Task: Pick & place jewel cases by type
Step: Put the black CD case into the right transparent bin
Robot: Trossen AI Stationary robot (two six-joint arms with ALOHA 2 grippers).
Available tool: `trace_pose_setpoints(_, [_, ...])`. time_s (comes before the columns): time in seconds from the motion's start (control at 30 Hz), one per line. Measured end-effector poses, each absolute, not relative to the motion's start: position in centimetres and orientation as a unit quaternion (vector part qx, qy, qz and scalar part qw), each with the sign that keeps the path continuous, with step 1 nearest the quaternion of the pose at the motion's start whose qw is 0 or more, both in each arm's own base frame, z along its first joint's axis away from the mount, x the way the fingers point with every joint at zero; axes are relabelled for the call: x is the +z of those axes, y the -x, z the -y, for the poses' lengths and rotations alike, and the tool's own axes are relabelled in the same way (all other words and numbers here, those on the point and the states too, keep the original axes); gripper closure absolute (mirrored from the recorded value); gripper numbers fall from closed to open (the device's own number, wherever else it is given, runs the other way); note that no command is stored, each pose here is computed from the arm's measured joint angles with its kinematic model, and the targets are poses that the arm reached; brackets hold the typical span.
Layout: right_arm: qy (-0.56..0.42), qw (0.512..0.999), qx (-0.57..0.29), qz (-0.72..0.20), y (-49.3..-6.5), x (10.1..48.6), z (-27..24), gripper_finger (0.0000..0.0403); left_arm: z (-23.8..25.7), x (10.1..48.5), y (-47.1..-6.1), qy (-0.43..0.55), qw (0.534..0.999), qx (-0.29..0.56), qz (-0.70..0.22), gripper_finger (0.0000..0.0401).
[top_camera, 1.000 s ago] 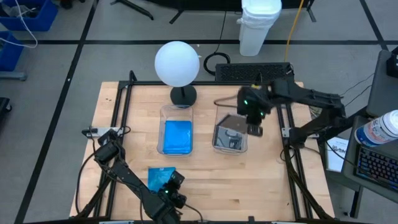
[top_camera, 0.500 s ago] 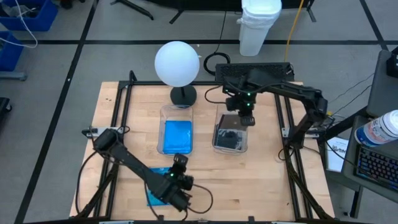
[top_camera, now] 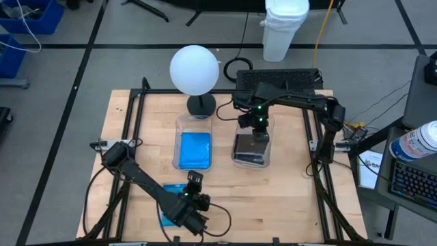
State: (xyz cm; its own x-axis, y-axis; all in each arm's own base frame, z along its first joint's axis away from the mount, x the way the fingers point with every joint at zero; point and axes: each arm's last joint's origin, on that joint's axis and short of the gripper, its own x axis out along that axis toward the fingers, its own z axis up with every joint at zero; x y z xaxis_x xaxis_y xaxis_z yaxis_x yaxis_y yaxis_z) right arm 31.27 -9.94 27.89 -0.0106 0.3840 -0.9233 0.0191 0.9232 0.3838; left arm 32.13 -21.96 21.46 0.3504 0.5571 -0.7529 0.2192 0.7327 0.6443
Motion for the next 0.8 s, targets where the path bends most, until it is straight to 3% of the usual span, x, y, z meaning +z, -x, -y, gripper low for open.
trace_pose_setpoints(0.5, [-0.175,0.654,0.157,-0.719,-31.1,20.6,9.3,0.0371,24.7,21.4,-30.1,-0.353,0.755,0.087,-0.547,0.0384])
trace_pose_setpoints(0.8, [-0.165,0.665,0.122,-0.718,-31.1,20.7,9.4,0.0288,24.6,21.4,-30.1,-0.338,0.761,0.098,-0.545,0.0371])
